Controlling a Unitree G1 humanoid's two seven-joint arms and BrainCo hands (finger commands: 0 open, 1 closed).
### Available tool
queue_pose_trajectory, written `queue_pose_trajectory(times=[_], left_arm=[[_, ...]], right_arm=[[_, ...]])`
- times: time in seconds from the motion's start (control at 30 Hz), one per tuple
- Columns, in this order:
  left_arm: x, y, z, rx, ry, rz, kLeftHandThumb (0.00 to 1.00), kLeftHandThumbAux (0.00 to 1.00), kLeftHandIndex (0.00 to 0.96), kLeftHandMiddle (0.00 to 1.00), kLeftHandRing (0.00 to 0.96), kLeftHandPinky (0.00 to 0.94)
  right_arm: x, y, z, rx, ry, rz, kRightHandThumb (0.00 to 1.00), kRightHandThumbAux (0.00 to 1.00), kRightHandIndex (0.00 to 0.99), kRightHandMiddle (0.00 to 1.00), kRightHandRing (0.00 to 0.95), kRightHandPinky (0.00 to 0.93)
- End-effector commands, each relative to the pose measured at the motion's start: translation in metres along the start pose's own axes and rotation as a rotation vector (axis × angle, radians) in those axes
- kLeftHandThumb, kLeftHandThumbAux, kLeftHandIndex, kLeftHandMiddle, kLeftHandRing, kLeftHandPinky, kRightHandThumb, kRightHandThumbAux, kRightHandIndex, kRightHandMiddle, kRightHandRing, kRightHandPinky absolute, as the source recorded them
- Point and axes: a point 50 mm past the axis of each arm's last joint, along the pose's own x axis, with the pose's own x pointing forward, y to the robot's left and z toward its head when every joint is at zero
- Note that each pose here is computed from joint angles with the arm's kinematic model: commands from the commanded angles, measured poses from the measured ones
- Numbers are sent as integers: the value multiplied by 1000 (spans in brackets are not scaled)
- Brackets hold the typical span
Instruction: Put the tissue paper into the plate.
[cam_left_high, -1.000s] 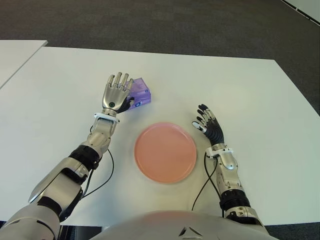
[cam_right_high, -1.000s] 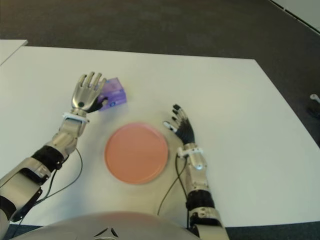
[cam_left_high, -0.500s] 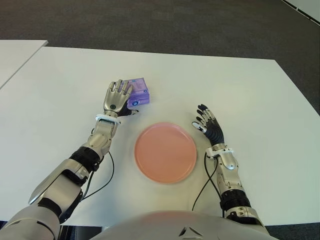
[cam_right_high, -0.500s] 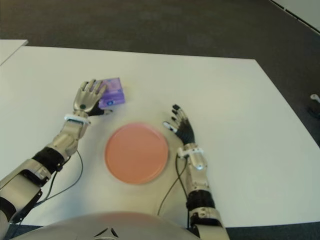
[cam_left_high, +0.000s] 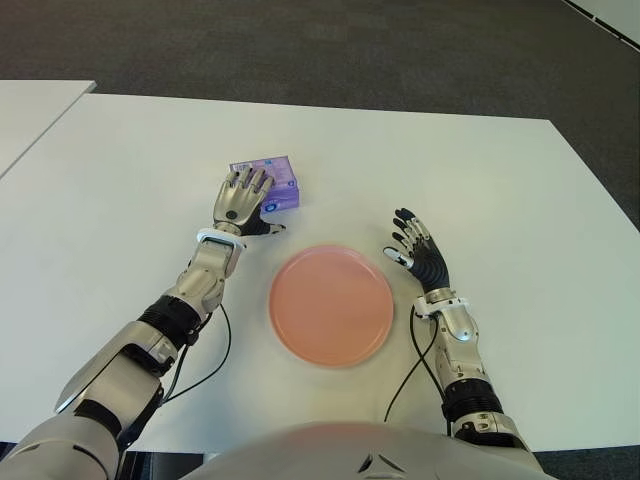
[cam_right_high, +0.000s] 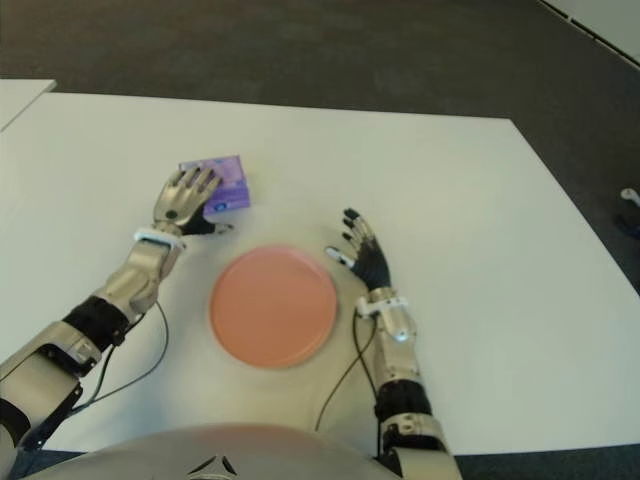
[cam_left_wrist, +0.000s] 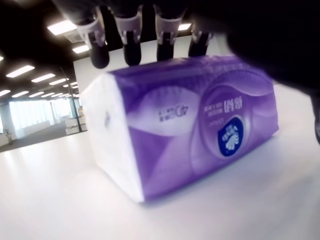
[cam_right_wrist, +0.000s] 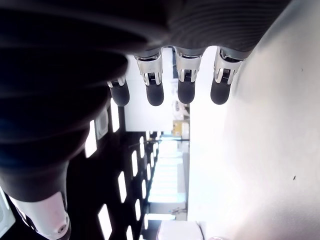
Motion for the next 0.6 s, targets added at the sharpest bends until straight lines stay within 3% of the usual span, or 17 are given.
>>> queue_pose_trajectory(times=[0.03, 0.6], left_arm=[[-6, -7, 1, -14, -10, -52, 10, 327, 0, 0, 0, 0], [-3, -3, -1, 4, -22, -40, 8, 340, 0, 0, 0, 0]], right_arm=[[-31, -2, -40, 57, 208, -39, 0, 719, 0, 0, 0, 0], [-31, 0, -43, 108, 251, -55, 0, 707, 0, 0, 0, 0]])
